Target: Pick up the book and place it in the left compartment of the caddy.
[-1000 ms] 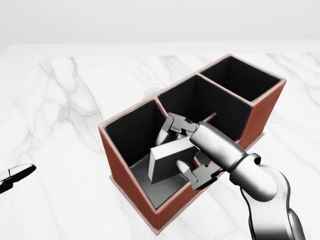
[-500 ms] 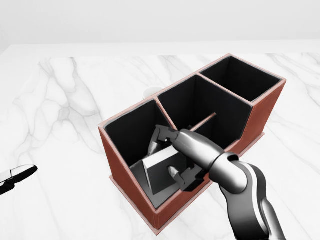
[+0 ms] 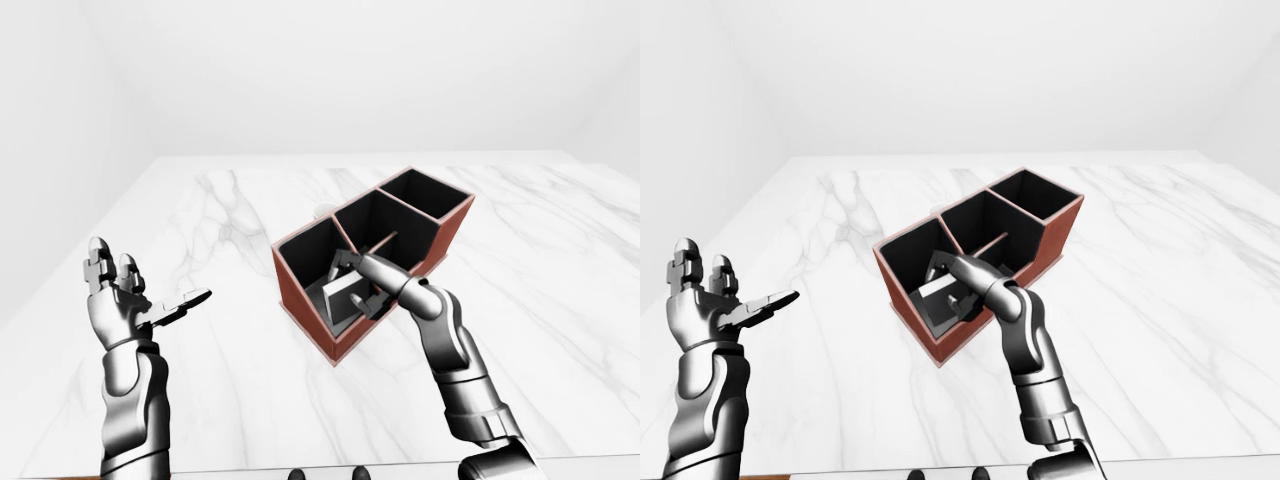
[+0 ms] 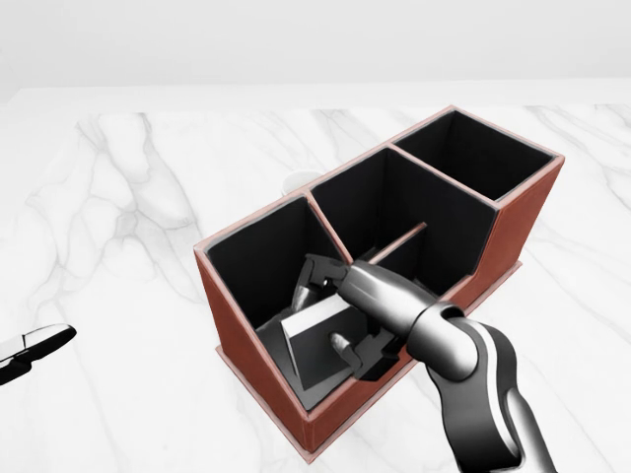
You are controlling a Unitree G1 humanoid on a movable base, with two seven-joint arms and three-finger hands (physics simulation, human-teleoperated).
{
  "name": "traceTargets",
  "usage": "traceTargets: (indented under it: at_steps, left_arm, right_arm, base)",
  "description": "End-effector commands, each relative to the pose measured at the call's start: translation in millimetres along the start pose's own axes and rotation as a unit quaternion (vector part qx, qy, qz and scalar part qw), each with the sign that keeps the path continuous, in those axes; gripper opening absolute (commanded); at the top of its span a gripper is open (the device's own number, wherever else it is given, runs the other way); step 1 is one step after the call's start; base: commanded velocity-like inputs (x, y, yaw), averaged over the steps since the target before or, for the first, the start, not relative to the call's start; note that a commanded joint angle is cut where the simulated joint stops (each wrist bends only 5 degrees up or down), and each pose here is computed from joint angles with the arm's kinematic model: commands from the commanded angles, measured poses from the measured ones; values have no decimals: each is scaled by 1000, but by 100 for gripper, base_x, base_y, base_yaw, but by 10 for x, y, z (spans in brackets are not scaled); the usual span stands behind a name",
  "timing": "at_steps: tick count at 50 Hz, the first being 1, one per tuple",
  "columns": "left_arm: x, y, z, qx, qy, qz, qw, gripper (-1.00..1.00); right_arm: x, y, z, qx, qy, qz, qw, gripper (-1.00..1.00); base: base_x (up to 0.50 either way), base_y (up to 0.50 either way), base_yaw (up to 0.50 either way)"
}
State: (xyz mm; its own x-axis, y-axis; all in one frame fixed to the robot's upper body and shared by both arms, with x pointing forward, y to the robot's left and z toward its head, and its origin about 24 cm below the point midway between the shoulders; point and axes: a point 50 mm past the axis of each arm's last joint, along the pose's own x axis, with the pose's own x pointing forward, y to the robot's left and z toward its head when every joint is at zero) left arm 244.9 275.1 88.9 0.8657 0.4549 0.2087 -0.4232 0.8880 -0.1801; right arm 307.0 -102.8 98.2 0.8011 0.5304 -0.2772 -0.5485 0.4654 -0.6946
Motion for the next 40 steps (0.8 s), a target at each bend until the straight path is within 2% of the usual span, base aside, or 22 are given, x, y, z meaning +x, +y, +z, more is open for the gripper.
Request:
traceTargets:
  at_steps: [1, 13, 14, 15, 17, 19, 21, 22, 24, 26, 27, 28, 40]
  left_arm:
    - [2, -46, -43, 0, 8, -2, 1000, 100]
    - [7, -46, -54, 0, 10, -2, 1000, 100]
    - [238, 2, -326, -2, 72, 3, 997, 100]
    - [371, 34, -530, -1, 126, 2, 992, 100]
    - [390, 44, -600, -1, 147, 2, 989, 100]
    - [389, 44, -611, 1, 151, 1, 989, 100]
    - [383, 46, -616, 1, 152, 1, 988, 100]
    - [381, 47, -617, 1, 153, 1, 988, 100]
    - [384, 42, -616, 2, 153, 1, 988, 100]
    - [388, 36, -619, 2, 154, 0, 988, 100]
    - [389, 34, -622, 2, 155, 0, 988, 100]
    - [392, 32, -621, 1, 155, 0, 988, 100]
    - [389, 33, -611, 2, 153, 0, 988, 100]
  right_arm:
    - [-32, -14, 106, 25, -40, -9, 999, -100]
    - [-27, -15, 108, 25, -40, -9, 999, -100]
    - [-27, -18, 110, 24, -40, -9, 999, -100]
    - [-29, -21, 117, 23, -41, -10, 999, -78]
    - [-33, -24, 121, 23, -42, -11, 999, -51]
    - [-30, -25, 109, 25, -41, -10, 999, -53]
    - [-32, -22, 116, 24, -42, -10, 999, -46]
    - [-35, -16, 122, 25, -43, -10, 999, -1]
    - [-31, -16, 120, 25, -43, -10, 999, 36]
    - [-31, -28, 125, 23, -43, -11, 999, 37]
    - [-30, -37, 131, 22, -44, -12, 999, 46]
    - [-30, -43, 135, 22, -45, -13, 999, 100]
    - [-43, -16, 134, 22, -45, -12, 999, 100]
  base:
    - [0, 0, 0]
    - [0, 0, 0]
    - [0, 0, 0]
    - [0, 0, 0]
    - [0, 0, 0]
    - [0, 0, 0]
    - [0, 0, 0]
    - [0, 0, 0]
    - [0, 0, 0]
    - [0, 0, 0]
    - [0, 0, 0]
    - [0, 0, 0]
    - [0, 0, 0]
